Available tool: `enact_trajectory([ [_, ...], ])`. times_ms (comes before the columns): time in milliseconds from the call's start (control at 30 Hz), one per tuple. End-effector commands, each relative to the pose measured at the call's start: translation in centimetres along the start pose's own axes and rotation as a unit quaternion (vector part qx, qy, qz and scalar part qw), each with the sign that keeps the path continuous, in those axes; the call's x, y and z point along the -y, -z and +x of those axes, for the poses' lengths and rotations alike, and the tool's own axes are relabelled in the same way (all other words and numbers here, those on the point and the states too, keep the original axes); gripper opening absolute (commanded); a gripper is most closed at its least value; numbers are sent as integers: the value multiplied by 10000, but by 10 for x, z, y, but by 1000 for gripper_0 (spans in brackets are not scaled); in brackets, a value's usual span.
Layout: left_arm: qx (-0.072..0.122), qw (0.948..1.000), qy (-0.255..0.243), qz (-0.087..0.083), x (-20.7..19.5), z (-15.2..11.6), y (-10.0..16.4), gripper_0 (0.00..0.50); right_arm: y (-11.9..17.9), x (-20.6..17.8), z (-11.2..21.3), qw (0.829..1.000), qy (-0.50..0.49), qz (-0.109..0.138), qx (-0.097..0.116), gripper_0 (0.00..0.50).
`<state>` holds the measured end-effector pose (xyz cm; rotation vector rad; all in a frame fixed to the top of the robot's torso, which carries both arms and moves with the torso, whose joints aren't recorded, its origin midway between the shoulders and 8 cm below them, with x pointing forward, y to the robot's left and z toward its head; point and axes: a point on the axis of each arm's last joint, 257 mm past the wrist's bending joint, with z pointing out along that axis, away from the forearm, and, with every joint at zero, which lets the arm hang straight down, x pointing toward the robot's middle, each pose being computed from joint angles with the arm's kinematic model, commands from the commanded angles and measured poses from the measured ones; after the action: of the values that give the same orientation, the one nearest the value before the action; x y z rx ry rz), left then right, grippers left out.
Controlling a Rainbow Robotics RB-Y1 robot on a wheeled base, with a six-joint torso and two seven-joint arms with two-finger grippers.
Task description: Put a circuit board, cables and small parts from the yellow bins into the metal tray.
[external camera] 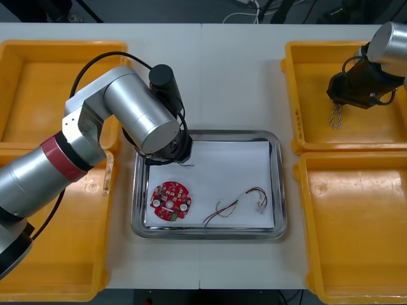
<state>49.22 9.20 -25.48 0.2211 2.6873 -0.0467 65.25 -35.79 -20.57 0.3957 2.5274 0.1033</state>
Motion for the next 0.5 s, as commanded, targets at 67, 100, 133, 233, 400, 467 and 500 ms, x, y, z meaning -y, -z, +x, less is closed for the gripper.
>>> enact_trajectory([
  [67, 55, 9995, -295, -104, -12, 2, -3, 0, 0, -15, -3, 9996, 205, -188, 68, 0],
  [100, 57, 9995, -306, -100, -13, 2, -4, 0, 0, -13, -3, 9996, 207, -179, 66, 0],
  [133, 60, 9995, -306, -103, -14, 3, -5, 0, 1, -14, -4, 9996, 217, -183, 72, 0],
  [233, 91, 9994, -307, -111, -16, 3, -7, 0, 1, -14, -5, 9995, 256, -179, 87, 0],
  [400, 117, 9991, -374, -169, -19, 5, -11, 0, 12, -17, -16, 9990, 381, -176, 174, 0],
  [467, 103, 9991, -364, -169, -20, 6, -12, 5, 21, -18, -20, 9987, 461, -138, 155, 0],
  [500, 94, 9992, -362, -165, -19, 7, -12, 22, 25, -20, -21, 9986, 495, -135, 135, 0],
])
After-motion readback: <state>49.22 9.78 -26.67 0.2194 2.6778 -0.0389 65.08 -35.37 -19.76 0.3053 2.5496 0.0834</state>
